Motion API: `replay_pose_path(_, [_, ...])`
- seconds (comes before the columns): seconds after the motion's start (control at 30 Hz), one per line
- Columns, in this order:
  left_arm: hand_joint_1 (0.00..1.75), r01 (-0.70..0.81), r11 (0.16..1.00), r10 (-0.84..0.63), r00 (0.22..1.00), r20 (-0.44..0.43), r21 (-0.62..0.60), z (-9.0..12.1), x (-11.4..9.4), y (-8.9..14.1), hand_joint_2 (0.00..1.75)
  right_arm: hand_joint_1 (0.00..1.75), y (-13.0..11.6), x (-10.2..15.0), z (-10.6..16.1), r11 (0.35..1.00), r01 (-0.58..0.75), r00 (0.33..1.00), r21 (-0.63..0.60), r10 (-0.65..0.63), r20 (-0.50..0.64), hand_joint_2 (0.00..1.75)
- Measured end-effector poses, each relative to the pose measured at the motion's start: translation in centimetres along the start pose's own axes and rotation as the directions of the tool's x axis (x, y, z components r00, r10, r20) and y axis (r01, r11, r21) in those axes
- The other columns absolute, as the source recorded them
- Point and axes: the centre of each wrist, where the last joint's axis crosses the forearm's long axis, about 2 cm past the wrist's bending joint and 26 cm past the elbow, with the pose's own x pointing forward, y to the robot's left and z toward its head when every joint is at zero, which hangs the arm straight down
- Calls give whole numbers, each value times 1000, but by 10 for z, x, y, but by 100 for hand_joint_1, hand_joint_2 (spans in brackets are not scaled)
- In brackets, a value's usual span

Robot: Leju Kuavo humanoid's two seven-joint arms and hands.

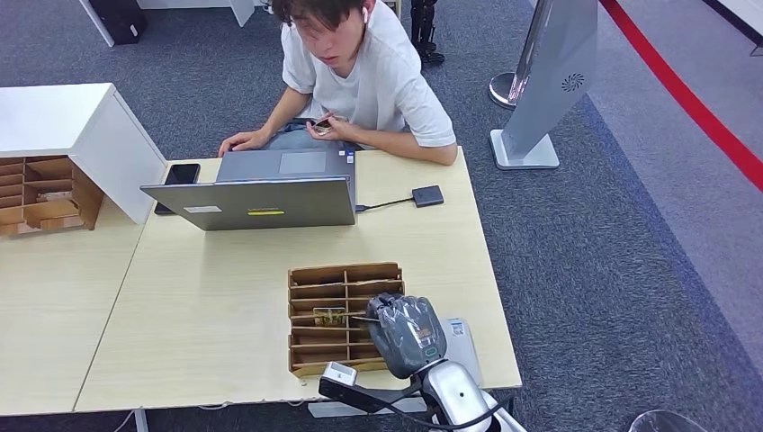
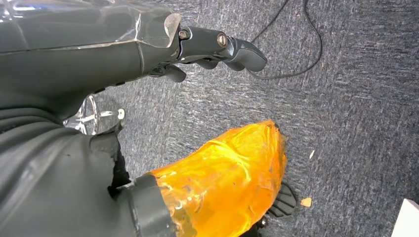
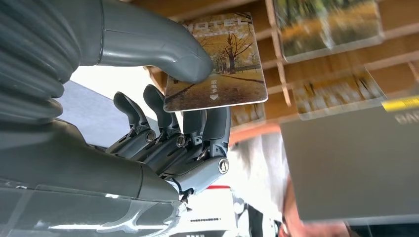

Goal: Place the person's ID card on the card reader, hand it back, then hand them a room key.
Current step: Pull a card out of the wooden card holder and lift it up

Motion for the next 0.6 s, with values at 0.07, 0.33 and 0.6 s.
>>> replay_pose_path(0.07, [0, -1, 1000, 1, 1000, -1, 0, 0, 0, 0, 0, 152, -5, 2, -1, 1000, 7, 1000, -30, -6, 14, 175])
replay_pose_path(0.33, [0, -8, 1000, 8, 1000, -3, 3, 0, 0, 0, 0, 154, -26, 12, -6, 989, 35, 998, -145, -26, 64, 175])
replay_pose_path(0.6, [0, -21, 1000, 21, 1000, -7, 7, 0, -1, 0, 0, 153, -48, 19, -7, 966, 64, 993, -251, -37, 112, 175])
